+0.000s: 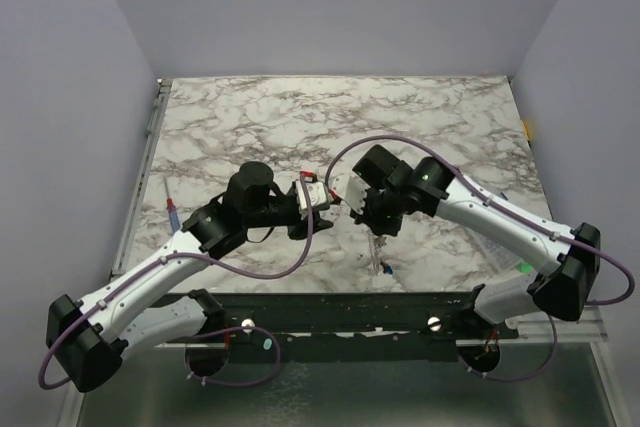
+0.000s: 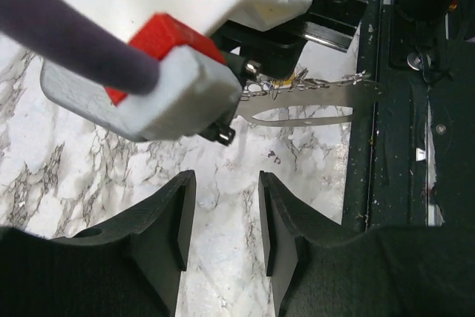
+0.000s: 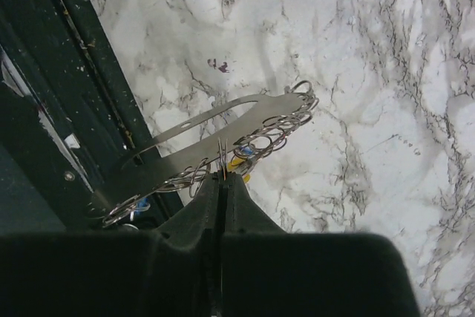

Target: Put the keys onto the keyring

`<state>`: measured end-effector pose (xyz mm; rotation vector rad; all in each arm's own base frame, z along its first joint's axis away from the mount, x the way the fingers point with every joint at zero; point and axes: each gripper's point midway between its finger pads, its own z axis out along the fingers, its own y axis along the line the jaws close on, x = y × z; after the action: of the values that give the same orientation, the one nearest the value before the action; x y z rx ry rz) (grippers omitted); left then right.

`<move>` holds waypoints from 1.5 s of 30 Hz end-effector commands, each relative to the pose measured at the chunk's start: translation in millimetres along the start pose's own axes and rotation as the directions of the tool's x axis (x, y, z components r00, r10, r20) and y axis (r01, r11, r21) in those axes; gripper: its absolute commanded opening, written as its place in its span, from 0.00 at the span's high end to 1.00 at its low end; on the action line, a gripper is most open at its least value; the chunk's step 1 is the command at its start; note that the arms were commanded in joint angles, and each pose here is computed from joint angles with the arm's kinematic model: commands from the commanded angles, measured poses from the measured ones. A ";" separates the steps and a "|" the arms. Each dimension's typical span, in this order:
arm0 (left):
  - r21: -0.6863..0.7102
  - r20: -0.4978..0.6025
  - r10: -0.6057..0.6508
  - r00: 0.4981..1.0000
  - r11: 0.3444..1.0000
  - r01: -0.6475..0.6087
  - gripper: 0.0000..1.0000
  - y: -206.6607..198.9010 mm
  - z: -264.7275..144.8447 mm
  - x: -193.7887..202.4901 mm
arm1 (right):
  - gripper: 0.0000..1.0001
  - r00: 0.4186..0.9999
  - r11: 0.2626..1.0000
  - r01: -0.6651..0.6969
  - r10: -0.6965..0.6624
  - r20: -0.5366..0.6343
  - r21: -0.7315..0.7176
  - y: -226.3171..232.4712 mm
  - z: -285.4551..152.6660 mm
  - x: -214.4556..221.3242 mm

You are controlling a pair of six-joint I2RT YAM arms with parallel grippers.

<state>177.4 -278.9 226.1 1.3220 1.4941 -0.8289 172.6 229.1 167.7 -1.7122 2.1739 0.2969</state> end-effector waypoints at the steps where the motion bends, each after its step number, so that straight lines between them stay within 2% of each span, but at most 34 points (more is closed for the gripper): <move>1: -0.033 0.076 -0.001 0.997 0.999 0.003 0.56 -1.2 -5.8 -11.2 | 0.99 0.998 0.999 0.007 -0.009 0.061 0.048 -7.9 -20.3 -19.7; 7: -0.020 0.224 0.011 0.975 1.000 -0.007 0.57 -14.5 -15.7 -27.7 | 0.99 0.967 0.994 0.083 -0.097 0.235 0.066 -5.5 -41.4 -46.4; 11: 0.003 0.312 -0.007 0.950 1.000 0.006 0.60 -21.0 -16.6 -37.5 | 1.00 0.944 0.993 0.110 -0.118 0.309 0.043 1.5 -49.9 -59.4; 14: 0.019 0.338 -0.020 0.941 1.000 0.015 0.61 -21.0 -13.4 -42.9 | 0.99 0.931 0.992 0.120 -0.124 0.343 0.031 4.8 -54.1 -65.8; 26: 0.117 0.317 -0.010 0.948 0.993 -0.029 0.66 -26.6 14.8 -52.3 | 0.99 0.904 0.989 0.147 -0.140 0.404 0.015 10.4 -65.0 -78.8; 45: 0.121 0.288 0.031 0.957 0.990 -0.068 0.69 -18.6 32.7 -48.0 | 1.00 0.887 0.987 0.157 -0.149 0.437 0.019 12.4 -73.7 -84.7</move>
<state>167.5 -323.5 244.2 1.2384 1.2732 -1.0479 167.4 270.3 241.4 -1.6512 1.8157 0.5620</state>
